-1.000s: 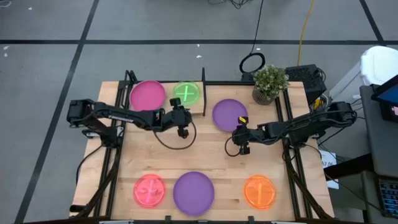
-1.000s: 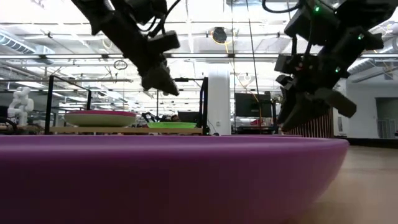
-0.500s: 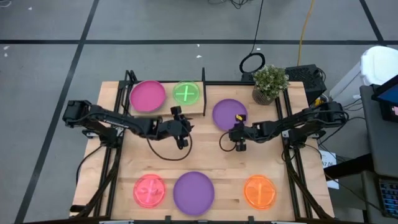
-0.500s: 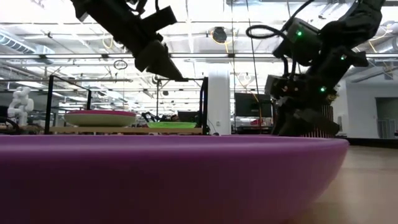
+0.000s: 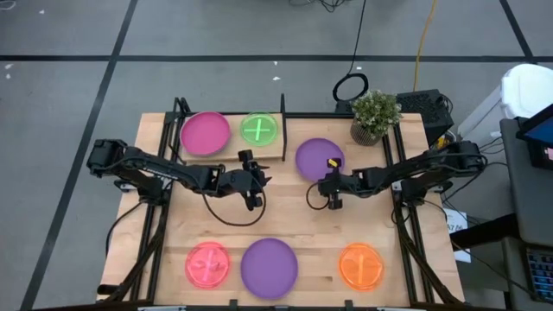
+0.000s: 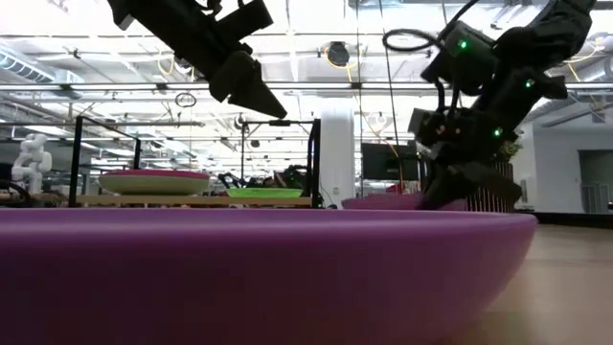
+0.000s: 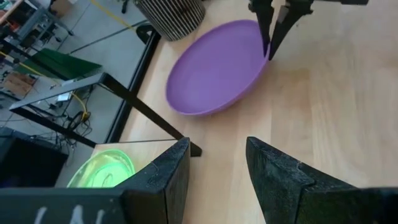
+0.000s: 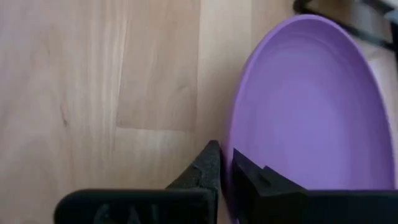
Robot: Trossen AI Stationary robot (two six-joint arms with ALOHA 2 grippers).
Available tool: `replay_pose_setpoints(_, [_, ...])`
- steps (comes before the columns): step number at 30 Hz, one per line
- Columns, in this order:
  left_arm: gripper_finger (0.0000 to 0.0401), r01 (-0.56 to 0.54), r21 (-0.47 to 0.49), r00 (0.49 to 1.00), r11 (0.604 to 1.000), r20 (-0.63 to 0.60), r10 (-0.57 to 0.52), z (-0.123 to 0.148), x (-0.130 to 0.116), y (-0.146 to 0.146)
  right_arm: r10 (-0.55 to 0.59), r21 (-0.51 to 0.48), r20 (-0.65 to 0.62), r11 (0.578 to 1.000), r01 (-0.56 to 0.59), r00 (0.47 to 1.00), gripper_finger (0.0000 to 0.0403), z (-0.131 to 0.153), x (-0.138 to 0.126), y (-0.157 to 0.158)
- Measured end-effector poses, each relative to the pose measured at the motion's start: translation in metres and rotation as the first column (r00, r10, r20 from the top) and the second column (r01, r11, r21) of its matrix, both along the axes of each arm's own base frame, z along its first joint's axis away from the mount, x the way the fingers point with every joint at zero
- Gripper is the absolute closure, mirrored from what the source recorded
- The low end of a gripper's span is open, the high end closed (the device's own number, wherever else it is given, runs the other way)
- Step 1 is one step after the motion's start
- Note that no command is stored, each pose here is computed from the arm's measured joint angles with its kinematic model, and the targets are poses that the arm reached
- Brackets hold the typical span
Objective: Place and stack plates onto a shelf
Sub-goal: Stack the top purple plate into the pink plate on the shelf
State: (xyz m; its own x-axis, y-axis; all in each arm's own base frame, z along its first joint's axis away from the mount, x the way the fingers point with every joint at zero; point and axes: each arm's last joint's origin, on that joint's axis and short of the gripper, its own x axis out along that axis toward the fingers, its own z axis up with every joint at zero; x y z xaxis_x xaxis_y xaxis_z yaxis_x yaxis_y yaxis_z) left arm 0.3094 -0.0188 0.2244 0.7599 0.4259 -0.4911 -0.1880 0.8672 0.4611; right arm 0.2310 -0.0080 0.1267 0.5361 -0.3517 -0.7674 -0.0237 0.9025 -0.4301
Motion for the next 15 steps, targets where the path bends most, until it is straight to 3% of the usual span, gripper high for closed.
replay_pose_setpoints(8, [0.0238, 0.030, -0.028, 0.999, 0.999, 0.016, -0.030, 0.001, 0.001, -0.001, 0.115, -0.034, 0.106, 0.993, -0.112, 0.988, 0.0399, 0.027, -0.005, 0.017])
replay_pose_setpoints(15, [0.0238, 0.159, -0.010, 0.986, 0.987, 0.047, -0.159, 0.005, 0.004, -0.014, 0.244, -0.083, 0.145, 0.969, -0.234, 0.959, 0.0399, 0.041, -0.010, 0.033])
